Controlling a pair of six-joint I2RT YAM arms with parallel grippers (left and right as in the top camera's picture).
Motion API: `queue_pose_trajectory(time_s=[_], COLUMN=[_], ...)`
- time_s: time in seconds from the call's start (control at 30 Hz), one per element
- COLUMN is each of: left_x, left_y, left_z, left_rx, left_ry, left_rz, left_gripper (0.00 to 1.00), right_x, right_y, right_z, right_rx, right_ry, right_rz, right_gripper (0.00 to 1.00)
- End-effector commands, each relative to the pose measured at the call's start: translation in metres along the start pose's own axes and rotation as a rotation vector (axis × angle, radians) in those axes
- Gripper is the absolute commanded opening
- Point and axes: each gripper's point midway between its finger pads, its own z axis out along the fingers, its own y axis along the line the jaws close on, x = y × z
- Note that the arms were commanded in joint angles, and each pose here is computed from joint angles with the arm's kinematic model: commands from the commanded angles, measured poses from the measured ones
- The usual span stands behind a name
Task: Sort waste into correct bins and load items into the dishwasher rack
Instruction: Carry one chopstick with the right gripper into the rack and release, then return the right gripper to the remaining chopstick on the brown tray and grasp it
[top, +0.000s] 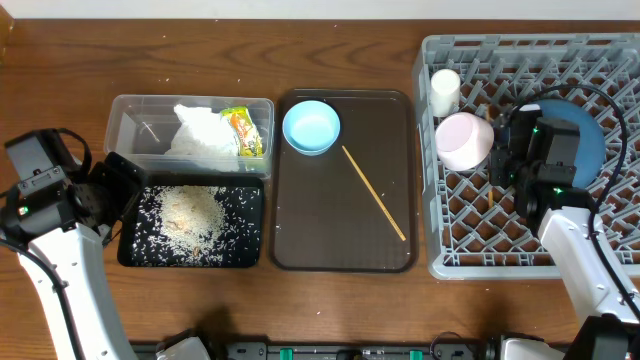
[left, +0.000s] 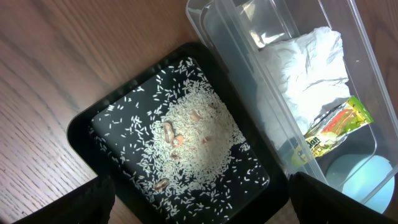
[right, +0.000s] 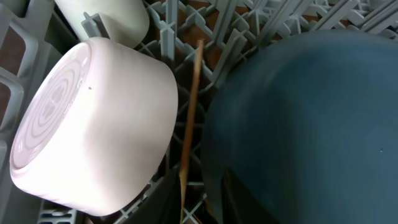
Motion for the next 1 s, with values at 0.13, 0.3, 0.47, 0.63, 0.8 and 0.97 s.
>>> queue_pose_trajectory(time_s=[0.13, 0.3, 0.47, 0.63, 0.8, 0.97], left_x=[-0.005, -0.005, -0.005, -0.005, -0.005, -0.005], left_y=[-0.001, -0.001, -0.001, -0.001, -0.001, -0.001], left_z=[-0.004, -0.004, -0.004, -0.004, -0.005, -0.005], left_rx=[0.002, 0.002, 0.002, 0.002, 0.002, 0.002], left_ry=[-0.018, -0.018, -0.018, -0.018, -0.018, -0.018], left_rz=[0.003, 0.003, 0.003, 0.003, 0.003, 0.003], left_gripper=[0.92, 0.92, 0.92, 0.92, 0.92, 0.92], right_x=[-0.014, -0.058, -0.078, -0.066, -0.042, -0.021], right_y=[0.027, 0.092, 0.125, 0.169, 0.200, 0.227], right_z=[-0.002, -0.038, -0.063, -0.070, -0.058, -0.052], right_rx=[-0.180, -0.632, -0.820, -0.872, -0.746, -0.618], right_ry=[-0.057, -0.224, -0.272, -0.254, -0.199, -0.172], right_rz=[0.114, 0.157, 0.201, 0.047, -0.120, -0.287], right_gripper=[0.15, 0.15, 0.18, 0.23, 0.27, 0.28])
